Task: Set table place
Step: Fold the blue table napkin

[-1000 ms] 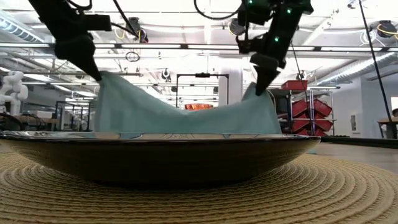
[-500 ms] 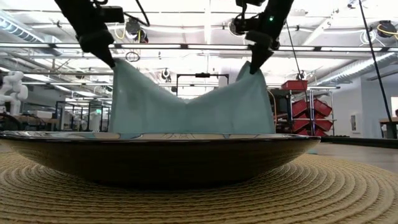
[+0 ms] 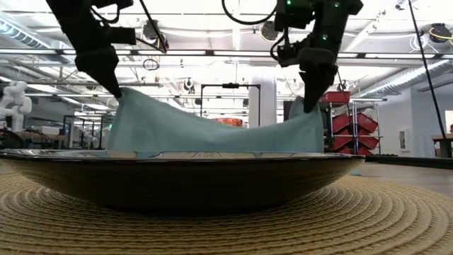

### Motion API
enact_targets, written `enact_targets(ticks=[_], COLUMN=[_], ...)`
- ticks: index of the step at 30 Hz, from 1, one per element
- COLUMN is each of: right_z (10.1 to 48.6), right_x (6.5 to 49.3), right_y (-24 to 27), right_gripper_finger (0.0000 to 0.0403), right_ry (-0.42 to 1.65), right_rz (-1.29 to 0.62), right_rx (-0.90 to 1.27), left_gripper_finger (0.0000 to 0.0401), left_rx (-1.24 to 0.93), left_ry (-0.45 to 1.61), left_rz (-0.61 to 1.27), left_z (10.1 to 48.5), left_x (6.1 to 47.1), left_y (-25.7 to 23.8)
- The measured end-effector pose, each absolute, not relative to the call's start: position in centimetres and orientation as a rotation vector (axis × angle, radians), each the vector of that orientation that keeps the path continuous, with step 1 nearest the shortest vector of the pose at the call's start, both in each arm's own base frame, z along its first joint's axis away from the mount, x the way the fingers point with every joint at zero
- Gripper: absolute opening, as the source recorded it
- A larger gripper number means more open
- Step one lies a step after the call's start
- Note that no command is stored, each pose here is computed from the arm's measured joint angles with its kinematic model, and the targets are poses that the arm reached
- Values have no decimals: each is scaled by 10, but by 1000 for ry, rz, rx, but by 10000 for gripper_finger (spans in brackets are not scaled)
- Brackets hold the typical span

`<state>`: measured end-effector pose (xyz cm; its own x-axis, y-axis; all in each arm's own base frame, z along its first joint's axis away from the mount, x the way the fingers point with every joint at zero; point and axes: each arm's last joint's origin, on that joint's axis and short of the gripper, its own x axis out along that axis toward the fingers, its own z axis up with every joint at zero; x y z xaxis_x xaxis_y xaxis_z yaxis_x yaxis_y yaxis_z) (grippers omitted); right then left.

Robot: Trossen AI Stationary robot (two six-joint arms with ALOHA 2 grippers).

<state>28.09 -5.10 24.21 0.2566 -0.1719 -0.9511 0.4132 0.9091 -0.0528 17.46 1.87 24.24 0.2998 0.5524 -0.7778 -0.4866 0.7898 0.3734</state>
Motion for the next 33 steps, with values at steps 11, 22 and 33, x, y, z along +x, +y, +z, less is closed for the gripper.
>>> enact_targets(ticks=[11,22,33], right_z=[226,226,225], right_x=[283,283,283], right_y=[-30,-11,-5], right_gripper_finger=[0,0,0], right_ry=[1232,1240,1256], right_rz=[-368,-330,-283], right_rx=[266,301,344], left_gripper_finger=[0,0,0], left_rx=[28,-5,-63], left_ry=[1029,1024,1053], left_rz=[633,586,507], left_z=[227,225,223], left_x=[177,177,177], left_y=[9,-2,-6])
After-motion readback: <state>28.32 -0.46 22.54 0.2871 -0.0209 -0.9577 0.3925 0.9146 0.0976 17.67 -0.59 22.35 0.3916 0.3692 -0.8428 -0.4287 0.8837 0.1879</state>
